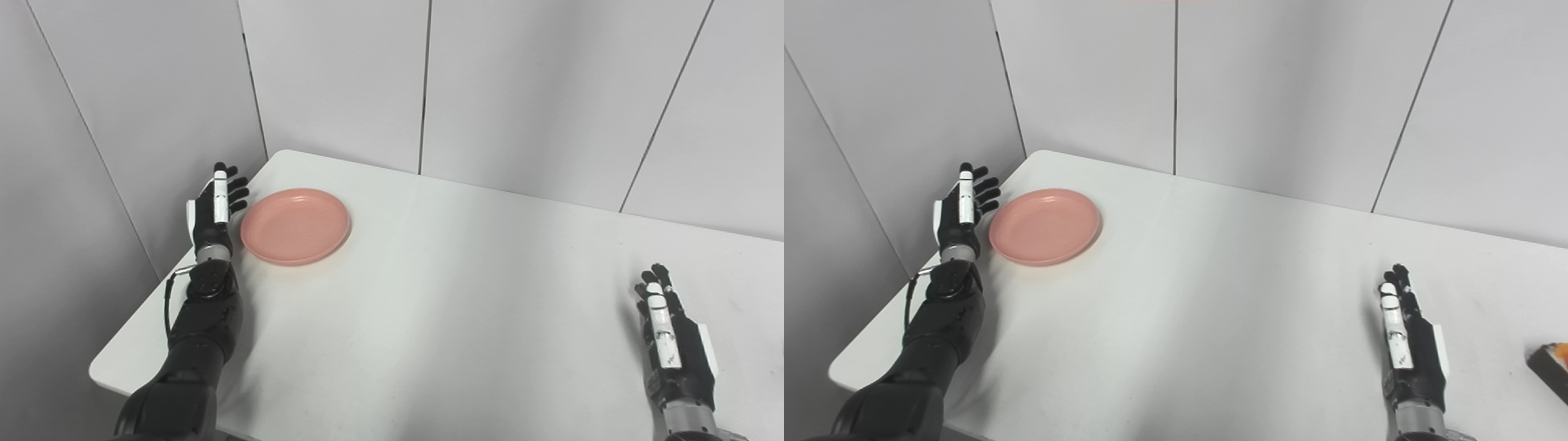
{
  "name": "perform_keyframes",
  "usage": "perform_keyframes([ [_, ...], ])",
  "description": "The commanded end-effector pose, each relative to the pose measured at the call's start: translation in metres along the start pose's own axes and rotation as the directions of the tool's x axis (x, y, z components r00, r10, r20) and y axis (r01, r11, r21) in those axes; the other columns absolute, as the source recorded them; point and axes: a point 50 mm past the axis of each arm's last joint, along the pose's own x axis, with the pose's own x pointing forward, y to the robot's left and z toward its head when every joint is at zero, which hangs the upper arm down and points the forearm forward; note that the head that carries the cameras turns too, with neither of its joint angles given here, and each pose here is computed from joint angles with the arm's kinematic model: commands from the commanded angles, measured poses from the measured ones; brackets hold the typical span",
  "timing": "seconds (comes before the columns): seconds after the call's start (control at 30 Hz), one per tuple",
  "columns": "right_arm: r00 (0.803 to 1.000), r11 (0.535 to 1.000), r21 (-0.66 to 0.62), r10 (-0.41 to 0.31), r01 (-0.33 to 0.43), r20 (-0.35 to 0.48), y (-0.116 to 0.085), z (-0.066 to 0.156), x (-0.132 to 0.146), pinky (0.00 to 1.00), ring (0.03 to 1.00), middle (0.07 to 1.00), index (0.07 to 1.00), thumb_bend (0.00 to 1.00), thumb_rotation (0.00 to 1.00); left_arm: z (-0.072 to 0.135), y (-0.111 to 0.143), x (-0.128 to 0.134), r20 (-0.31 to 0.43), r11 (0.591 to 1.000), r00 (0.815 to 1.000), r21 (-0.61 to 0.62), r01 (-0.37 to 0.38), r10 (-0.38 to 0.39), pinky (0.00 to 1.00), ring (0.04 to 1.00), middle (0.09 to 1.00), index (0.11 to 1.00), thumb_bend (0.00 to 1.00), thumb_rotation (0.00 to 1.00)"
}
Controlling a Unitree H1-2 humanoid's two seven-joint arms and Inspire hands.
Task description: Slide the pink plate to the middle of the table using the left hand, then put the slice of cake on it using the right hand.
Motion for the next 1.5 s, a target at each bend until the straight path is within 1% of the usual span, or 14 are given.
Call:
perform_keyframes([
  [0.0, 1.0, 1.0, -0.006, 0.0, 0.001, 0.031, -0.002, 0.004, 0.001, 1.0, 0.949, 0.953, 0.959, 0.44, 0.84, 0.036, 0.0, 0.021, 0.107, 1.0, 0.994, -0.007, 0.018, -0.017, 0.76, 0.758, 0.753, 0.762, 0.63, 1.0],
  [0.1, 1.0, 1.0, -0.015, 0.003, -0.002, 0.031, -0.002, 0.005, 0.0, 1.0, 0.948, 0.953, 0.96, 0.43, 0.84, 0.033, -0.002, 0.021, 0.096, 0.999, 0.995, -0.005, 0.04, -0.039, 0.77, 0.771, 0.763, 0.772, 0.64, 1.0],
  [0.13, 1.0, 1.0, -0.015, 0.003, -0.003, 0.03, -0.002, 0.005, 0.0, 1.0, 0.952, 0.954, 0.96, 0.43, 0.85, 0.031, -0.003, 0.02, 0.09, 0.999, 0.995, -0.008, 0.046, -0.046, 0.79, 0.783, 0.77, 0.776, 0.64, 1.0],
  [0.23, 0.999, 1.0, -0.002, 0.003, -0.003, 0.035, -0.002, 0.005, 0.0, 1.0, 0.954, 0.955, 0.961, 0.43, 0.83, 0.027, -0.006, 0.019, 0.078, 0.998, 0.995, -0.014, 0.064, -0.063, 0.83, 0.814, 0.793, 0.794, 0.65, 1.0],
  [0.37, 0.999, 1.0, -0.006, -0.001, 0.001, 0.034, -0.002, 0.005, 0.001, 1.0, 0.949, 0.952, 0.959, 0.44, 0.83, 0.023, -0.01, 0.017, 0.067, 0.996, 0.994, -0.03, 0.086, -0.084, 0.86, 0.851, 0.828, 0.82, 0.66, 1.0],
  [0.5, 0.999, 1.0, -0.003, -0.003, 0.003, 0.033, -0.001, 0.005, 0.001, 1.0, 0.945, 0.948, 0.953, 0.44, 0.83, 0.02, -0.016, 0.016, 0.047, 0.994, 0.993, -0.018, 0.111, -0.11, 0.87, 0.855, 0.826, 0.824, 0.67, 1.0],
  [0.6, 0.999, 1.0, -0.009, -0.003, 0.004, 0.033, 0.0, 0.007, 0.0, 1.0, 0.946, 0.949, 0.953, 0.44, 0.84, 0.018, -0.025, 0.014, 0.039, 0.99, 0.99, -0.025, 0.139, -0.138, 0.87, 0.837, 0.81, 0.808, 0.66, 1.0],
  [0.8, 0.999, 1.0, -0.004, 0.002, -0.001, 0.04, 0.0, 0.005, 0.001, 1.0, 0.945, 0.949, 0.953, 0.47, 0.84, 0.017, -0.046, 0.009, 0.041, 0.972, 0.975, -0.076, 0.22, -0.218, 0.84, 0.829, 0.809, 0.81, 0.67, 1.0],
  [0.87, 0.999, 1.0, -0.009, 0.003, -0.003, 0.037, 0.0, 0.006, 0.001, 1.0, 0.948, 0.95, 0.955, 0.46, 0.85, 0.017, -0.054, 0.007, 0.037, 0.962, 0.971, -0.134, 0.238, -0.235, 0.86, 0.829, 0.81, 0.806, 0.66, 1.0],
  [0.93, 1.0, 1.0, -0.002, 0.006, -0.006, 0.029, 0.0, 0.006, 0.001, 1.0, 0.951, 0.953, 0.957, 0.46, 0.85, 0.018, -0.06, 0.005, 0.036, 0.955, 0.968, -0.156, 0.252, -0.249, 0.86, 0.828, 0.811, 0.804, 0.66, 1.0],
  [1.03, 1.0, 1.0, 0.009, 0.002, -0.002, 0.031, 0.001, 0.005, 0.002, 1.0, 0.941, 0.948, 0.953, 0.48, 0.83, 0.02, -0.067, 0.002, 0.033, 0.947, 0.963, -0.174, 0.27, -0.269, 0.86, 0.827, 0.805, 0.8, 0.66, 1.0],
  [1.2, 0.999, 1.0, 0.008, 0.0, -0.001, 0.033, 0.004, 0.006, 0.002, 1.0, 0.936, 0.944, 0.948, 0.47, 0.82, 0.021, -0.076, -0.001, 0.031, 0.939, 0.958, -0.189, 0.287, -0.286, 0.85, 0.829, 0.802, 0.793, 0.65, 1.0],
  [1.33, 0.999, 1.0, -0.007, -0.003, 0.003, 0.033, 0.002, 0.005, 0.001, 1.0, 0.94, 0.949, 0.956, 0.45, 0.86, 0.02, -0.085, -0.005, 0.033, 0.927, 0.948, -0.201, 0.317, -0.317, 0.84, 0.836, 0.808, 0.799, 0.63, 1.0],
  [1.47, 1.0, 1.0, 0.0, -0.004, 0.004, 0.029, 0.003, 0.005, 0.002, 1.0, 0.942, 0.947, 0.951, 0.46, 0.85, 0.021, -0.091, -0.008, 0.039, 0.917, 0.939, -0.204, 0.343, -0.342, 0.84, 0.845, 0.82, 0.812, 0.63, 1.0],
])
